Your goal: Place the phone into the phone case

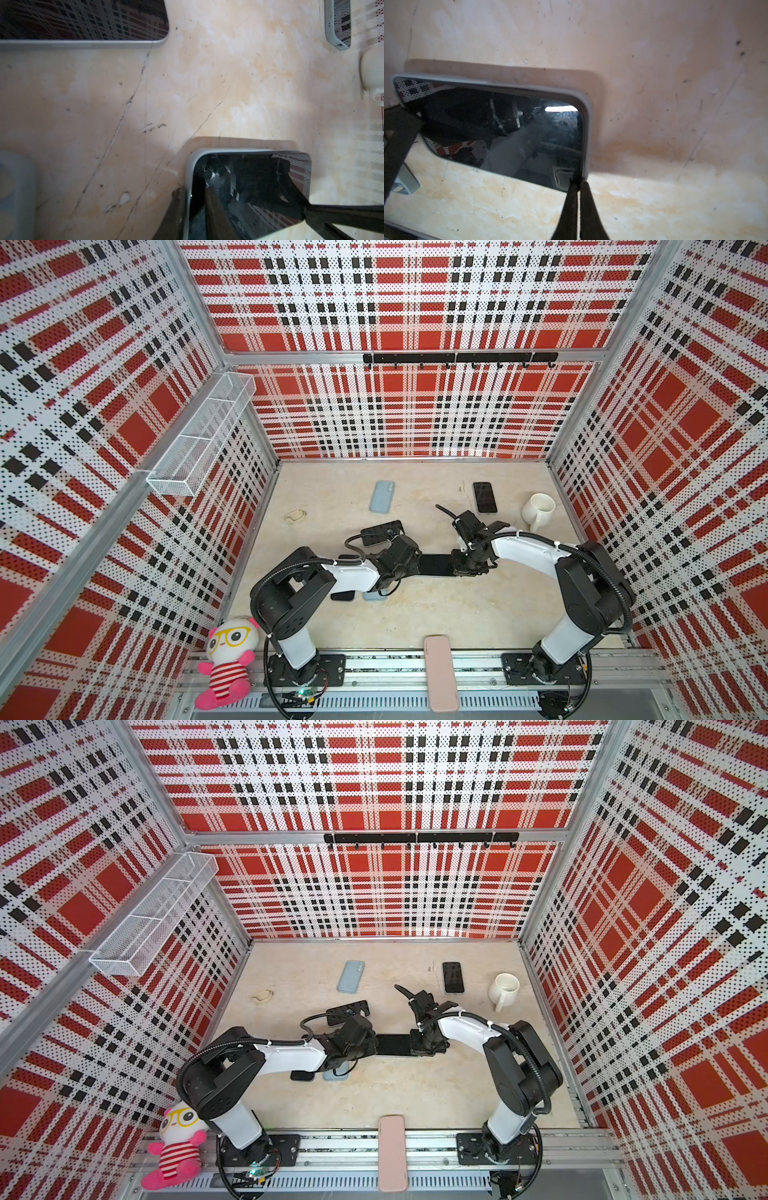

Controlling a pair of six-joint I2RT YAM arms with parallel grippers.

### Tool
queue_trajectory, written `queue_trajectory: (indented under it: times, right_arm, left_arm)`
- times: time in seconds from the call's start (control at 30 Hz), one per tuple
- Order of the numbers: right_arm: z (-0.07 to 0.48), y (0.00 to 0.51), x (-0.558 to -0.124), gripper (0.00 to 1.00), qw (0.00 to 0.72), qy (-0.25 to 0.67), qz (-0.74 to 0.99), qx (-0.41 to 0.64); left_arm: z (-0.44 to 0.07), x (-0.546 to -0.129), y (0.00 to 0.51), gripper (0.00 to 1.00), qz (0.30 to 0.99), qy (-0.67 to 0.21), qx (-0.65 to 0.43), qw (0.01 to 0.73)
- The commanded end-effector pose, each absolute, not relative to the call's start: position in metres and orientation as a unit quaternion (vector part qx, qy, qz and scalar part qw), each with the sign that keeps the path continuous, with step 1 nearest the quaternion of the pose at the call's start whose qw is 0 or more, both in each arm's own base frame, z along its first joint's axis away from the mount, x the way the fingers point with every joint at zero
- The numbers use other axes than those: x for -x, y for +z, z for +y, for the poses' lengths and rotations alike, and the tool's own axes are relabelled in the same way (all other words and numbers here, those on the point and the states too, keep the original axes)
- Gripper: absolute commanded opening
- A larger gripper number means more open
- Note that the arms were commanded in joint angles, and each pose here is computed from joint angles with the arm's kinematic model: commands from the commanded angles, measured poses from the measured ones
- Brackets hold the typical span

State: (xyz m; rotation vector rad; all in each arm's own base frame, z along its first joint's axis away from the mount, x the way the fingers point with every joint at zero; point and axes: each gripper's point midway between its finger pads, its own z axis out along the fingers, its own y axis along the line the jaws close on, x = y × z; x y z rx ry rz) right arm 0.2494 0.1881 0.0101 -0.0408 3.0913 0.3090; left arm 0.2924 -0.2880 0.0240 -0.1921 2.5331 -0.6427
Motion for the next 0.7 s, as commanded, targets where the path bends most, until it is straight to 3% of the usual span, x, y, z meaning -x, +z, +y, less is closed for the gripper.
queue_trajectory:
  times: [0.0,0.2,0.5,0.67]
  right_arm:
    - [0.171,-0.088,-0.170,0.05,-0.134,0.037,0.990,0.031]
    - [0.179,-0.088,-0.179,0.05,-0.121,0.044,0.991,0.037]
    - [0.176,0.037,-0.249,0.14,0.017,0.066,0.997,0.034]
    - [0.174,0.065,-0.271,0.16,0.049,0.075,0.995,0.054]
  left_arm:
    - [-0.292,-0.278,0.006,0.20,0.943,-0.233,0.051,0.233]
    - [-0.293,-0.278,0.007,0.20,0.942,-0.235,0.050,0.233]
    - [-0.283,-0.290,0.024,0.20,0.938,-0.228,0.045,0.257]
    - [-0.280,-0.298,0.026,0.21,0.938,-0.230,0.040,0.258]
